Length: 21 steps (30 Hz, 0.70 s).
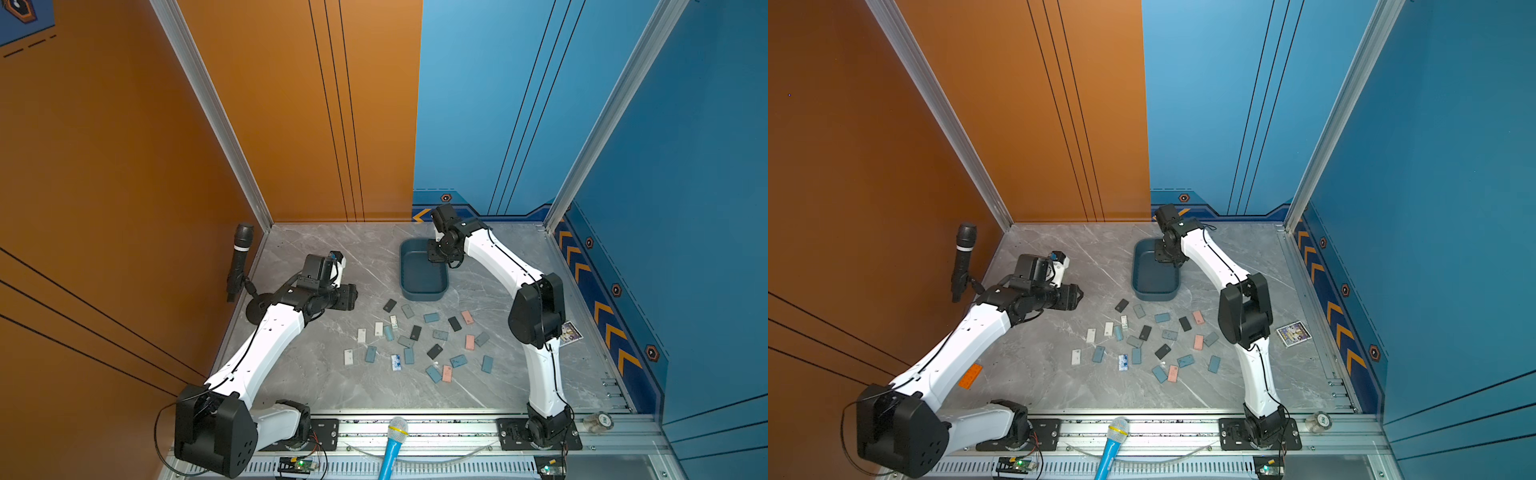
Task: Put the eraser in the storage box
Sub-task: Pick up the eraser from the center of the board, then place the eraser in the storage box.
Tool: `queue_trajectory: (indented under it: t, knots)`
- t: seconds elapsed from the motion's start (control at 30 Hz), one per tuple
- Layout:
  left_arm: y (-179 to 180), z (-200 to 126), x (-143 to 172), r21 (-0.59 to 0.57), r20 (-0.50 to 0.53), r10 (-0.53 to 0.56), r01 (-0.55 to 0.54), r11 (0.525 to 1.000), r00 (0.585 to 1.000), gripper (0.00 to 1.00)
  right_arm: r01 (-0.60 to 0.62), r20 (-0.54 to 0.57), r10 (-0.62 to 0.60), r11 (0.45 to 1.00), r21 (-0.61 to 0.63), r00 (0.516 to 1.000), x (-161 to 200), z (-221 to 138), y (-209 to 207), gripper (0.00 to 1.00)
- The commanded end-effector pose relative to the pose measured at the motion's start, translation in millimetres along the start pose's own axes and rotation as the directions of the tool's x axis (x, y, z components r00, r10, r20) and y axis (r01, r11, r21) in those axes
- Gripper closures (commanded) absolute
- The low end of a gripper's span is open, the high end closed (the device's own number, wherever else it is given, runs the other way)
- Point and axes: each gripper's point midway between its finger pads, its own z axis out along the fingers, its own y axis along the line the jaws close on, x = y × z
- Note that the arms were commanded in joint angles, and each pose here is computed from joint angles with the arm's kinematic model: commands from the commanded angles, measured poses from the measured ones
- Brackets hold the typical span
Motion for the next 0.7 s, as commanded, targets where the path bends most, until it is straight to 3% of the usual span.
queue_trajectory:
  t: [0.0,0.3,0.67]
  knots:
    - [-7.2,0.9,0.6,0.031,-0.012,-0.006,0.006,1.000,1.000,0.30,-0.019,-0.044,0.019,1.000,0.008,0.999,0.8,16.8,1.4,0.79]
    - [-7.6,4.3,1.5,0.043,-0.019,-0.019,0.019,0.999,1.000,0.30,-0.050,-0.046,0.052,0.998,0.043,0.998,-11.4,64.8,-4.4,0.79]
    - [-1.3,10.0,2.4,0.019,-0.031,-0.016,0.017,1.000,0.999,0.30,-0.122,0.002,0.123,0.988,0.099,0.992,-29.0,86.4,-28.0,0.76]
